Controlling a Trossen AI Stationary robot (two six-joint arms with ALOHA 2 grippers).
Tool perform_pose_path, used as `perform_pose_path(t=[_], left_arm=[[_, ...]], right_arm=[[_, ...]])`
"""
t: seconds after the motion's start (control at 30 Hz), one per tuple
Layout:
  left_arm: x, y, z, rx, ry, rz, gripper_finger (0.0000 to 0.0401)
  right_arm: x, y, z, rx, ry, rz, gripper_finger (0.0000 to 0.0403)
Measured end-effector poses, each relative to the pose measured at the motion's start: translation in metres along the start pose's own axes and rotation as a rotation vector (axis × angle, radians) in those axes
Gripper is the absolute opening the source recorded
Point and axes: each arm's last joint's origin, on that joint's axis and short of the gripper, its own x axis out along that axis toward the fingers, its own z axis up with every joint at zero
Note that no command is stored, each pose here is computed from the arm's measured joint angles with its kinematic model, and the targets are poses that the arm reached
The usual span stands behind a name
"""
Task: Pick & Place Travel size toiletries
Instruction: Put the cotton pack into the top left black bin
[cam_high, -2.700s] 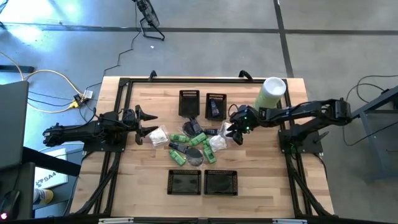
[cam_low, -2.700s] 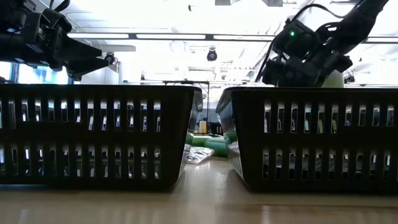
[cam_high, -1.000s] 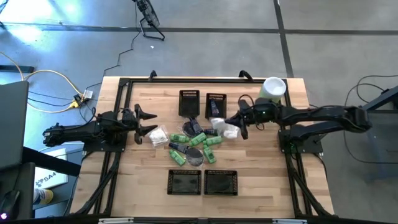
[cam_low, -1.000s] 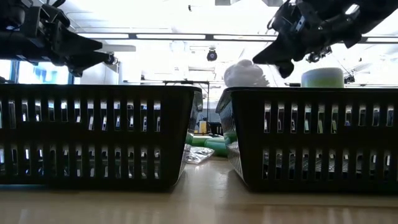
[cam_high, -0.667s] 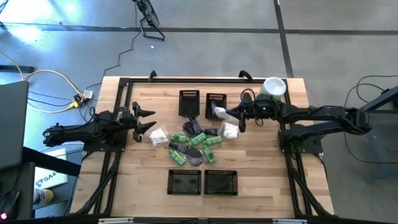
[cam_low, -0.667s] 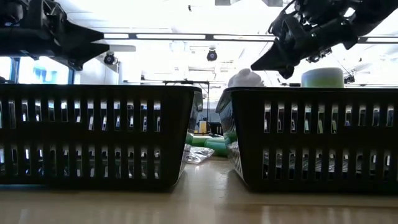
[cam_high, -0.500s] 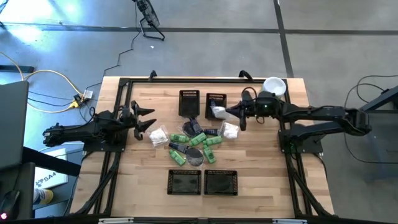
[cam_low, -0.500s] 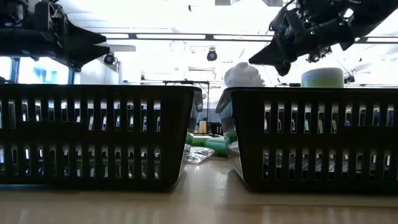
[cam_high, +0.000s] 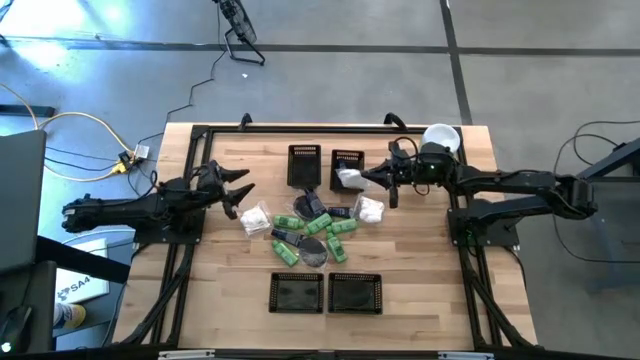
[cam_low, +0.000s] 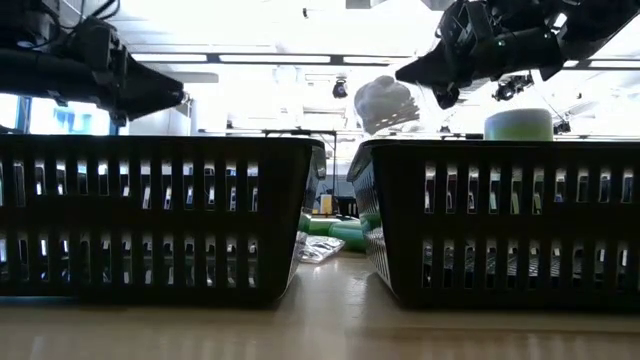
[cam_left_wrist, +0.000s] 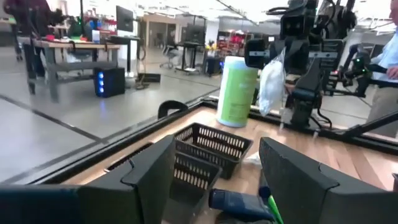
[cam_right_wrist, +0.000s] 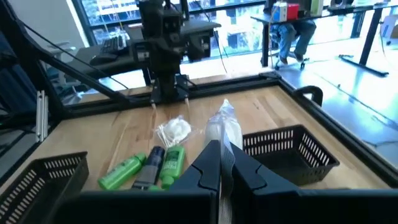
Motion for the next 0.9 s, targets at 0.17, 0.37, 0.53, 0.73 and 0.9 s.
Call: perform_pose_path(t=[0.17,0.37,0.53,0.73,0.9], left_arm=[[0.009,-0.003,-0.004,0.013,0.036,0.006,0.0230],[0.020,-0.006,-0.012,0.030,0.085,0.012,0.0230],[0.026,-0.007,-0.016,0.041,0.104,0.013,0.0230],[0.029,-0.008,-0.015,0.030,0.087,0.011,0.0230],[0.029,-0.009,-0.012,0.020,0.057,0.008,0.0230]], right_arm=[[0.004,-0.001,-0.002,-0.007,-0.004,0.000,0.0002],[0.014,-0.004,-0.007,-0.026,-0.009,0.032,0.0002],[0.022,-0.005,-0.011,-0.034,-0.021,0.079,0.0002],[0.021,-0.008,-0.011,-0.040,-0.020,0.071,0.0002],[0.019,-0.016,-0.011,-0.055,-0.026,0.041,0.0002]])
